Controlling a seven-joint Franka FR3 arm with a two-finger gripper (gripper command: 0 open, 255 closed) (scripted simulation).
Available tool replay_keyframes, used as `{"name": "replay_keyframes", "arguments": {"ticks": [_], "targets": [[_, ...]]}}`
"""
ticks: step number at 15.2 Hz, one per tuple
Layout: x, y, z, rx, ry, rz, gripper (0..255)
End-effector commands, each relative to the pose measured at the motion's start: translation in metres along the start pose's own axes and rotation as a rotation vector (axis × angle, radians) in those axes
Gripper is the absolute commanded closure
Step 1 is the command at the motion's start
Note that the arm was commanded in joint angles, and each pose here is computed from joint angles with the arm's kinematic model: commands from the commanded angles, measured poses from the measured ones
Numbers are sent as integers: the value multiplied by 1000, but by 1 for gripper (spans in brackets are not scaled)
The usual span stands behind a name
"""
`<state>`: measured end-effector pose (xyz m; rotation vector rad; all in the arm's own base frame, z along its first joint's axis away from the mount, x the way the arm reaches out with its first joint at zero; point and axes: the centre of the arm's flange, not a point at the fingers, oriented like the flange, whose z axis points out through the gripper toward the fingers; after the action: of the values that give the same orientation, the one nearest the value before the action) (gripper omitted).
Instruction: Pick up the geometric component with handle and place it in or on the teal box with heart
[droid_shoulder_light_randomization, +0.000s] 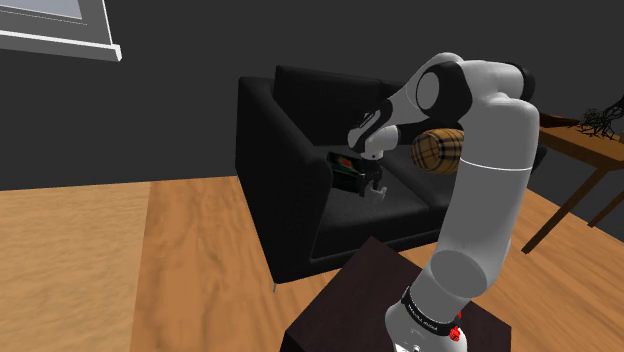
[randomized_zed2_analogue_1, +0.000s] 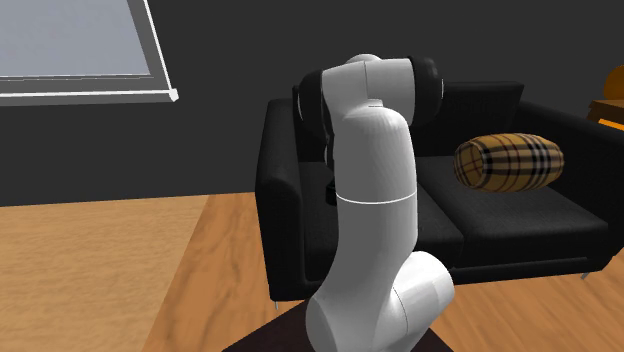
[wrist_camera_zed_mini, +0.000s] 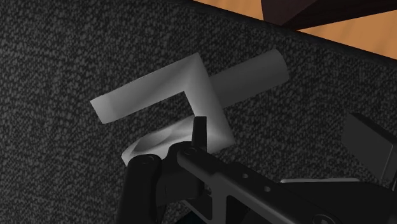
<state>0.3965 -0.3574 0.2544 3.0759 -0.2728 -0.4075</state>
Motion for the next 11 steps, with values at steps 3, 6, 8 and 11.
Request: {"name": "replay_keyframes", "arguments": {"ticks": [3,6,8,11], "targets": [[-1,-7,23,9,-65,-3,255],[-1,-2,26,10,-65,-3,255],[-1,-2,26,10,-65,-3,255],[-4,-4,23,9,-65,-3,255]]}}
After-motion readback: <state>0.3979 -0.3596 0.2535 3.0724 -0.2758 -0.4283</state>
